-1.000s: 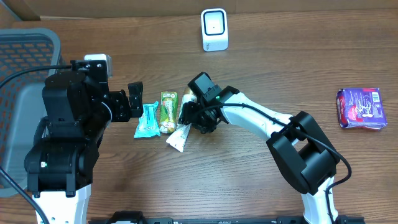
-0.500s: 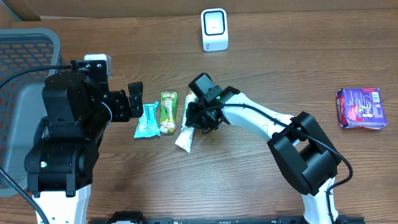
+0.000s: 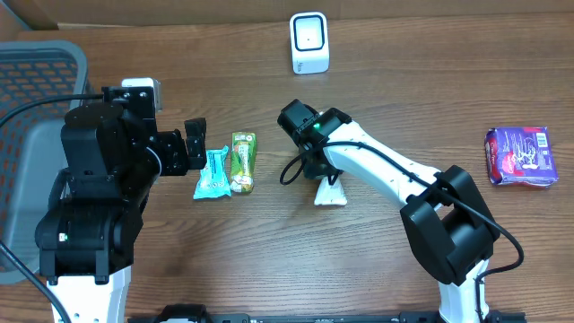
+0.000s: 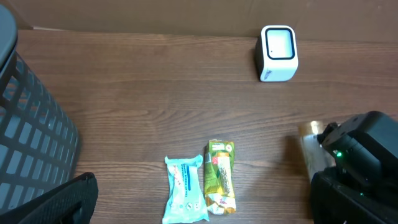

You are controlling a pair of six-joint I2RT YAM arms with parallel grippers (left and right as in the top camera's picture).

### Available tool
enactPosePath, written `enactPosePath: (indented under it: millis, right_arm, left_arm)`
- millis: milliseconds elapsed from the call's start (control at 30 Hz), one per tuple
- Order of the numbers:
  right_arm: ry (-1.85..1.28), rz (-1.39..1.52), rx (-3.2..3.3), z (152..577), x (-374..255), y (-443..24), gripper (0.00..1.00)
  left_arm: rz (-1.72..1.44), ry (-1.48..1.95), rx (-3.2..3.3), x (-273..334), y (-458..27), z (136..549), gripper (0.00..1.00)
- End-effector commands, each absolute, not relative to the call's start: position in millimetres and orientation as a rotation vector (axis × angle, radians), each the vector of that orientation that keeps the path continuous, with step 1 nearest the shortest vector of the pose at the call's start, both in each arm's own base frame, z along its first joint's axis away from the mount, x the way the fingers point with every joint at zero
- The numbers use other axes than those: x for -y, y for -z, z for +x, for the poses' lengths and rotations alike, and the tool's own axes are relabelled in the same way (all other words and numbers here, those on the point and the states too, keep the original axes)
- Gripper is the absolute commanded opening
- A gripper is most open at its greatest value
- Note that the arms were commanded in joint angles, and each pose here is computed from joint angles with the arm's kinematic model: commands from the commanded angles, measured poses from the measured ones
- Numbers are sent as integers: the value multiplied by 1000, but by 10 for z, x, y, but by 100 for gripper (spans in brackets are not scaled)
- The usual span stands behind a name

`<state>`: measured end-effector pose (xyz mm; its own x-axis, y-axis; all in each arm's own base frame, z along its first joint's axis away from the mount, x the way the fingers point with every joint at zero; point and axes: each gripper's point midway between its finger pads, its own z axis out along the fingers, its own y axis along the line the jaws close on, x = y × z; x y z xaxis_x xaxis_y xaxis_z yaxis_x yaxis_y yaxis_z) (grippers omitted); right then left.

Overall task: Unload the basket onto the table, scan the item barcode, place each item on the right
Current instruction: 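Grasp the white tube and drag it rightward with the right gripper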

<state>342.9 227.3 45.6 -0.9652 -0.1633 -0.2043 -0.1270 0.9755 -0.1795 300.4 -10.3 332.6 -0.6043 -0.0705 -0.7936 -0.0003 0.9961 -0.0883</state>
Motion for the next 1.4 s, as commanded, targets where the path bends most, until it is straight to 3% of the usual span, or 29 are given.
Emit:
enactPosePath:
  millis: [0,133,267,567,767,933,1000,1033,1167,1300,1367]
  right_arm:
    - [345,-252,-2748,3645,-2147,-719,6]
    - [322,-252,-2754,3638,-2173,-684,39]
    - [293,-256,-2769,3615,-2206,-670,46]
    - [-4,-205,-2832,3657,-2396,-805,46]
    - [-252,-41,-2839,3833,-2142,-1128,47]
    - [-379,72,-2876,3945,-1939,-1033,52]
    - [-448,103,-2902,3954,-1914,-947,47]
    - [-489,121,-2914,3966,-1903,-885,34]
    - [-600,119,-2916,3973,-1985,-753,16]
    - [-692,75,-2906,3942,-2157,-654,14]
    - [-691,74,-2917,3924,-2193,-587,21]
  left_arm:
    - [-40,90,-2197,98,-3402,2995,100]
    - [-40,90,-2197,98,-3402,2995,100]
    - [-40,90,-2197,98,-3402,2995,100]
    - [-40,90,-2197,98,-3402,2995,100]
    - [-40,90,-2197,98,-3402,2995,100]
    - [-40,90,-2198,98,-3400,2995,100]
    - [-40,90,-2197,98,-3402,2995,100]
    - [-40,90,-2197,98,-3402,2995,99]
    - [-40,90,-2197,98,-3403,2996,99]
    - [-40,90,-2197,98,-3402,2995,100]
    - [-40,90,-2197,98,-3402,2995,100]
